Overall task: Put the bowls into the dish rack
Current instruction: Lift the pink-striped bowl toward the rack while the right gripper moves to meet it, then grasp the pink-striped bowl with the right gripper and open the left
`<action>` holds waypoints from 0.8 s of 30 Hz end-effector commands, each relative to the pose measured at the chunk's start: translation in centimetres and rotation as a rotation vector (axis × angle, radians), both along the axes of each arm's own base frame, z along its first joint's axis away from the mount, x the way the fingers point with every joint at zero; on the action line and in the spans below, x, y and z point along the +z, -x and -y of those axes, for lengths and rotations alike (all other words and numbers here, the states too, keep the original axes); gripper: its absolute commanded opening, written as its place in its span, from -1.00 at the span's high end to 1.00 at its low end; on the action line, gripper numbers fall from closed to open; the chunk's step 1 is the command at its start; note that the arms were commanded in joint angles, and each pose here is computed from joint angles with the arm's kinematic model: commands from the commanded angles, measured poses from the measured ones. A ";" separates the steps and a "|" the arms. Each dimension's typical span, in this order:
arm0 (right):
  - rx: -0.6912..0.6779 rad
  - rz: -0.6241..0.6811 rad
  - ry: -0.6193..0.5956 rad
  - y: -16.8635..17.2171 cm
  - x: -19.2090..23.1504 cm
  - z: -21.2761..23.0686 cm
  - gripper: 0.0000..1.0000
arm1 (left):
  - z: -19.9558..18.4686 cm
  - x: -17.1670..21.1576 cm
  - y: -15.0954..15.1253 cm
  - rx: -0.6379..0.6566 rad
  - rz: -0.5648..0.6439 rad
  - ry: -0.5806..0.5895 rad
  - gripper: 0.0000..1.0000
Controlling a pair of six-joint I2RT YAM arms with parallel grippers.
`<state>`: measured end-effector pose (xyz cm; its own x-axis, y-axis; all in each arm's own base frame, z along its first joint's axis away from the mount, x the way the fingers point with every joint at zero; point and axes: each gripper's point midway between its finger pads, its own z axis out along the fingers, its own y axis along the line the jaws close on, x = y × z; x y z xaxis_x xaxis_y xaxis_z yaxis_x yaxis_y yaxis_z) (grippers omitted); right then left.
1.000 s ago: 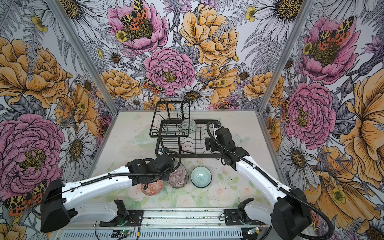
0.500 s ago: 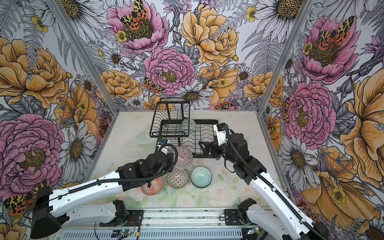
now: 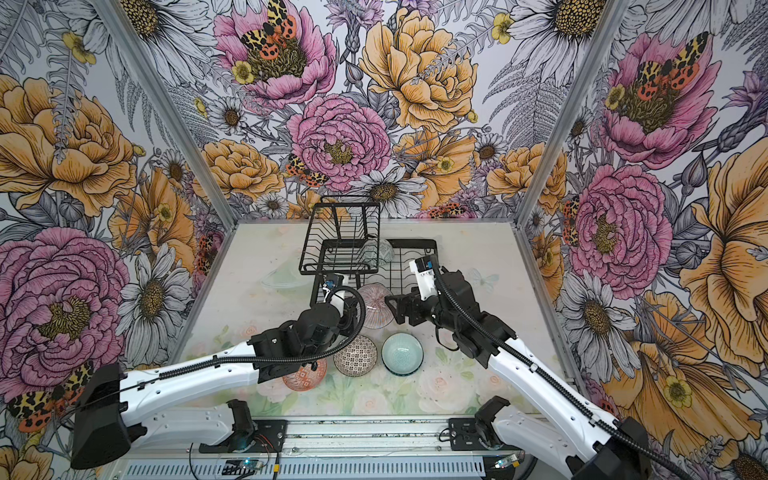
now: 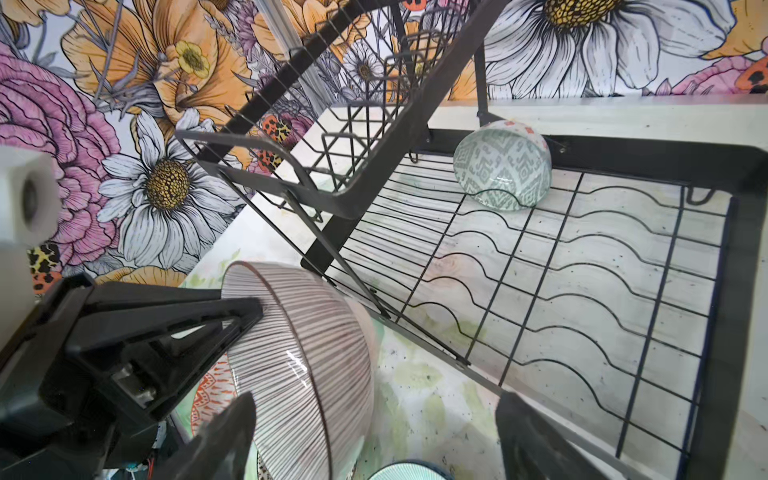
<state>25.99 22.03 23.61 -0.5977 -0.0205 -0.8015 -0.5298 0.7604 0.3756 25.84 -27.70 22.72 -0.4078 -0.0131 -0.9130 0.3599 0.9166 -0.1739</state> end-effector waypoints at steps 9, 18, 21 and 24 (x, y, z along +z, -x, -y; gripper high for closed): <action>-0.130 -0.043 0.064 -2.4 -1.9 0.3 -0.02 | 2.3 3.7 -1.0 -0.022 0.081 0.132 1.00; -0.130 -0.058 0.076 -3.2 -2.4 -0.2 0.25 | 2.6 4.2 -1.8 -0.028 0.097 0.153 1.00; -0.135 -0.055 0.078 -3.5 -2.2 -0.3 0.43 | 2.8 4.2 -2.0 -0.033 0.094 0.167 1.00; -0.146 -0.046 0.088 -3.8 -2.1 -0.1 0.68 | 3.3 3.9 -2.0 -0.053 0.085 0.166 1.00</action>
<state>28.52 22.60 20.07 -0.6650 -0.0335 -0.7461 -0.4250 0.8384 0.3412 27.42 -29.55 22.52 -0.3869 -0.0333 -0.9215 0.3830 0.9033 -0.1934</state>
